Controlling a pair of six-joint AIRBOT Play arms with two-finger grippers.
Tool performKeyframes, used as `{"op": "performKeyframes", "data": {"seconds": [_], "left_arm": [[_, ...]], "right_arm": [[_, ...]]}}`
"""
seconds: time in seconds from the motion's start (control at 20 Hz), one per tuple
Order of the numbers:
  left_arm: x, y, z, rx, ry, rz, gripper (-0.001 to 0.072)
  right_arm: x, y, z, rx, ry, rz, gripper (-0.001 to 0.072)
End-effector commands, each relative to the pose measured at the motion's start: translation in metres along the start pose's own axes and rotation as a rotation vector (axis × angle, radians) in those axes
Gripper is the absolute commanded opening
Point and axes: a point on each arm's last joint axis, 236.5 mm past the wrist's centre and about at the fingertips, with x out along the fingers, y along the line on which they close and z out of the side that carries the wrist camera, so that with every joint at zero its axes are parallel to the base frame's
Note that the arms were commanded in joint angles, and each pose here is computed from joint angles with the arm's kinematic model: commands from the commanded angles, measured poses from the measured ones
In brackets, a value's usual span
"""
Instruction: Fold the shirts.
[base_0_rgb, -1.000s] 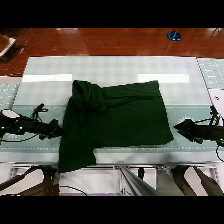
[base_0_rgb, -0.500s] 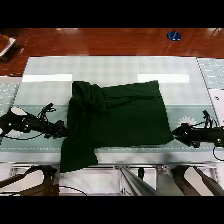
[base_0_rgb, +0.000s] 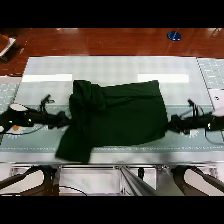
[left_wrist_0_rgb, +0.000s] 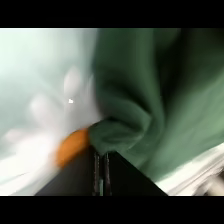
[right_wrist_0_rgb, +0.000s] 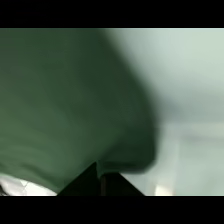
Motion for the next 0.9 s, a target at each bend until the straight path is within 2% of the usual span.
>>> {"op": "performKeyframes", "data": {"seconds": [0.0, 0.1, 0.2, 0.3, 0.4, 0.5, 0.6, 0.75, 0.85], "left_arm": [[-0.071, -0.100, 0.062, 0.120, -0.256, -0.217, 0.0018], [-0.165, -0.180, 0.096, 0.305, -0.543, -0.289, 0.0018], [-0.270, -0.246, 0.104, 0.503, -0.876, -0.246, 0.0017], [-0.358, -0.301, 0.078, 0.676, -1.124, -0.180, 0.0017], [-0.405, -0.341, 0.030, 0.849, -1.235, -0.081, 0.0017], [-0.427, -0.361, -0.014, 0.942, -1.306, 0.024, 0.0017], [-0.443, -0.365, -0.050, 0.959, -1.387, 0.116, 0.0017], [-0.453, -0.349, -0.099, 0.980, -1.455, 0.317, 0.0017], [-0.463, -0.338, -0.127, 0.979, -1.501, 0.383, 0.0017]], "right_arm": [[-0.066, 0.092, 0.049, -0.271, -0.120, 0.035, 0.0027], [-0.162, 0.169, 0.086, -0.465, -0.407, 0.029, 0.0027], [-0.266, 0.230, 0.087, -0.609, -0.700, -0.018, 0.0027], [-0.344, 0.267, 0.057, -0.687, -0.906, -0.067, 0.0027], [-0.391, 0.298, 0.008, -0.783, -1.058, -0.079, 0.0027], [-0.417, 0.316, -0.043, -0.851, -1.174, -0.081, 0.0027], [-0.431, 0.321, -0.087, -0.896, -1.259, -0.104, 0.0027], [-0.449, 0.301, -0.132, -0.851, -1.366, -0.202, 0.0027], [-0.454, 0.283, -0.152, -0.802, -1.395, -0.261, 0.0027]]}}
